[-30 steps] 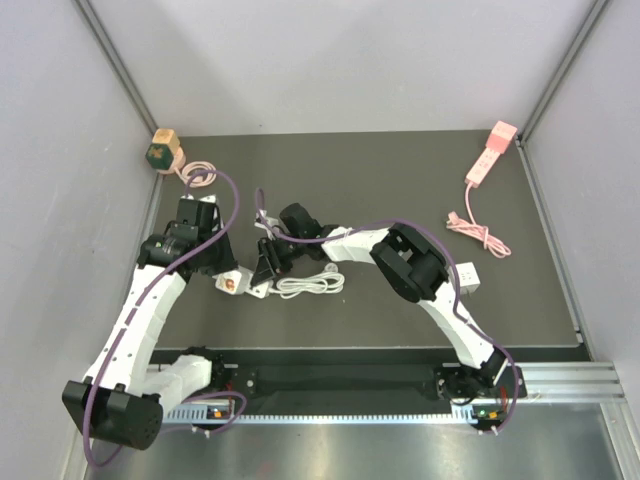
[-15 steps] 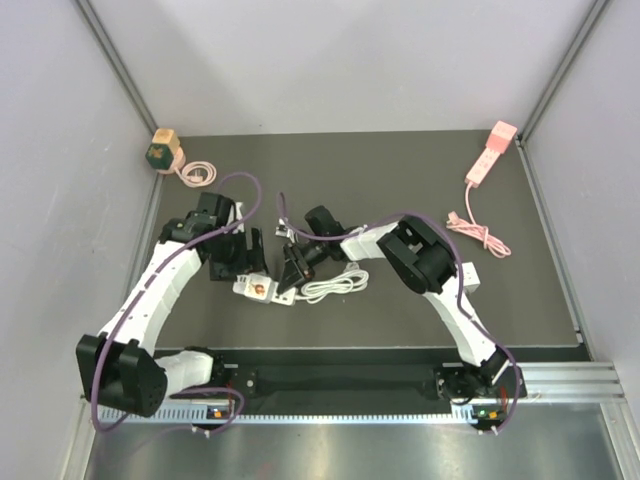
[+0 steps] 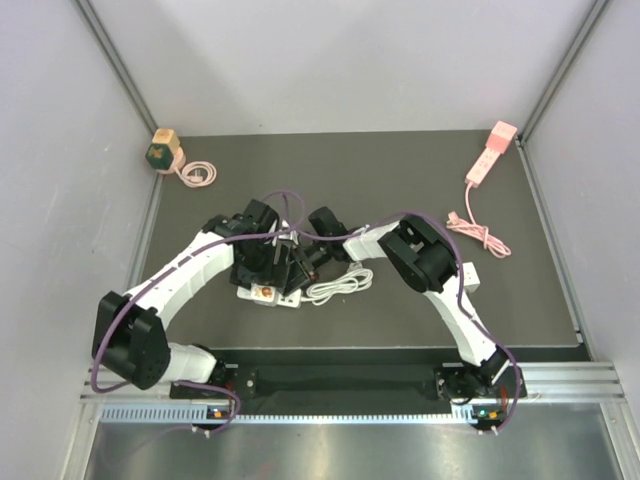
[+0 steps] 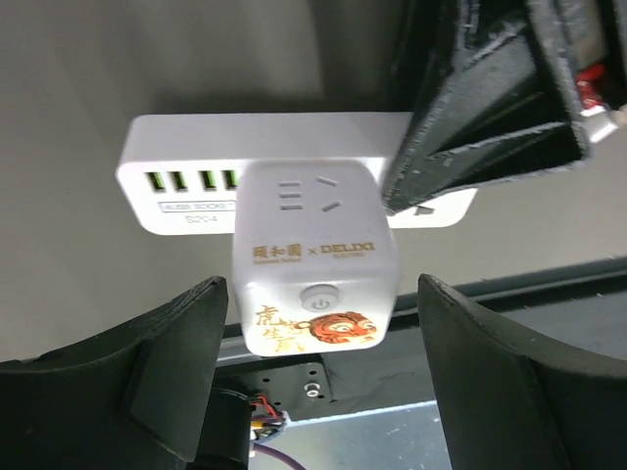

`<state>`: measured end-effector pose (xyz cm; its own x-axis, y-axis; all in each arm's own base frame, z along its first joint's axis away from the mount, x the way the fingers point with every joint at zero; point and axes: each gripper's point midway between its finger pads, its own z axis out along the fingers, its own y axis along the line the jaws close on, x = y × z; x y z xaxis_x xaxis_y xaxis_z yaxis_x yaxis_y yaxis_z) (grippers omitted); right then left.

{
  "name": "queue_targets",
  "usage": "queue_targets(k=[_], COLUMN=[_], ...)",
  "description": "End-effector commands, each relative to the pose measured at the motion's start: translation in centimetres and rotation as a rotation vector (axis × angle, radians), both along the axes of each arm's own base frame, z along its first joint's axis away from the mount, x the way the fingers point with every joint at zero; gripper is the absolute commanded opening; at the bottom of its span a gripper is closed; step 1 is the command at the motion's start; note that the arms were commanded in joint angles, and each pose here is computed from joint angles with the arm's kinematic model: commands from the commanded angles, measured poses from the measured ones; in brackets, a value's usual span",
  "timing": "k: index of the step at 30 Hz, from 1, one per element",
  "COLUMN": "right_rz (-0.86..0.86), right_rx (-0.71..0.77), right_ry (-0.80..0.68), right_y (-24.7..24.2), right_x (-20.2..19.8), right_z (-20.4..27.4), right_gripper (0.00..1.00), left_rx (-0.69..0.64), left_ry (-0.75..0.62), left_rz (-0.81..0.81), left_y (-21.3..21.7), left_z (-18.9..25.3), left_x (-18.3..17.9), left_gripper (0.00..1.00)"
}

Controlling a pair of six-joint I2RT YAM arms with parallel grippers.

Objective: Pull the plug off the socket

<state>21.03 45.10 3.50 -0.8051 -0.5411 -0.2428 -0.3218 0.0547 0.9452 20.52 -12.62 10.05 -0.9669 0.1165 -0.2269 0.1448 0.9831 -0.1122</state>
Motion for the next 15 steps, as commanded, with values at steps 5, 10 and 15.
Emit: queue_targets(k=[5,10,15], right_rz=[-0.037,-0.052,-0.073], right_rx=[-0.019,-0.009,-0.06], right_ry=[0.019,0.025,0.008], right_y=[-1.0,-0.7,-0.6], right_x=[0.5,0.9,0.9], right_z=[-2.4,-2.1,-3.1], right_gripper=[0.0,0.0,0.0], left_rx=[0.119,0.146,0.143], left_ry=[-0.035,-0.022,-0.107], left_rz=[0.027,0.014,0.052], left_y=[0.6,0.2,0.6], left_z=[-0.9,-1.7,0.1], left_x=[1.3,1.5,2.4], left_gripper=[0.79,0.65,0.01])
